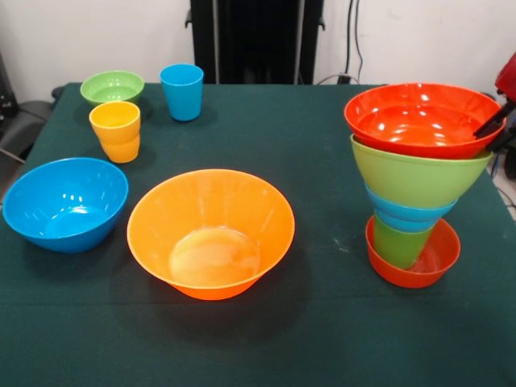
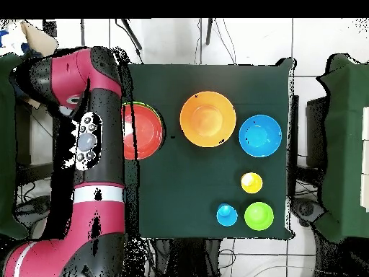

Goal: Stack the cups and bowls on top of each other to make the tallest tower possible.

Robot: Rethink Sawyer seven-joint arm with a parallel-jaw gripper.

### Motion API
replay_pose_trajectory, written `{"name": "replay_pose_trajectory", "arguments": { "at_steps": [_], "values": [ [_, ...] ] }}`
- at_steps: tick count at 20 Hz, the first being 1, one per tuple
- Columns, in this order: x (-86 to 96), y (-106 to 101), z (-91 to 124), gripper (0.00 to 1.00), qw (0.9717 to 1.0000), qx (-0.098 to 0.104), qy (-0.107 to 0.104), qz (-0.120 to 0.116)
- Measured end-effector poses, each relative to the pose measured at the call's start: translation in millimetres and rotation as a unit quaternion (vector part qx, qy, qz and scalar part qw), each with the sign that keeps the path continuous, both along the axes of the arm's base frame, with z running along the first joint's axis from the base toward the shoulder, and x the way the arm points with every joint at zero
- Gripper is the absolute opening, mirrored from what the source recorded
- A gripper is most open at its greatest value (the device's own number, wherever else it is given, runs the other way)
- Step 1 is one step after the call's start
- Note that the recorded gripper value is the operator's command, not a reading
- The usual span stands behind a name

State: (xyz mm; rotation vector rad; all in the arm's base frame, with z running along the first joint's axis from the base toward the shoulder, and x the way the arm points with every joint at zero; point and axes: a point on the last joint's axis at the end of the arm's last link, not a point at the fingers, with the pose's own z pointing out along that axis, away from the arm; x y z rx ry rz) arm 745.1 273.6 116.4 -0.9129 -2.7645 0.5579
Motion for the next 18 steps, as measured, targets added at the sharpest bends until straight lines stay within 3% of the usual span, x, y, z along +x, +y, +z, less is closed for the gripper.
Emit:
{"name": "replay_pose_trajectory", "arguments": {
  "at_steps": [18],
  "values": [
    [5.1,2.2,5.9,0.00,0.9999,0.000,-0.010,0.004]
  ]
}}
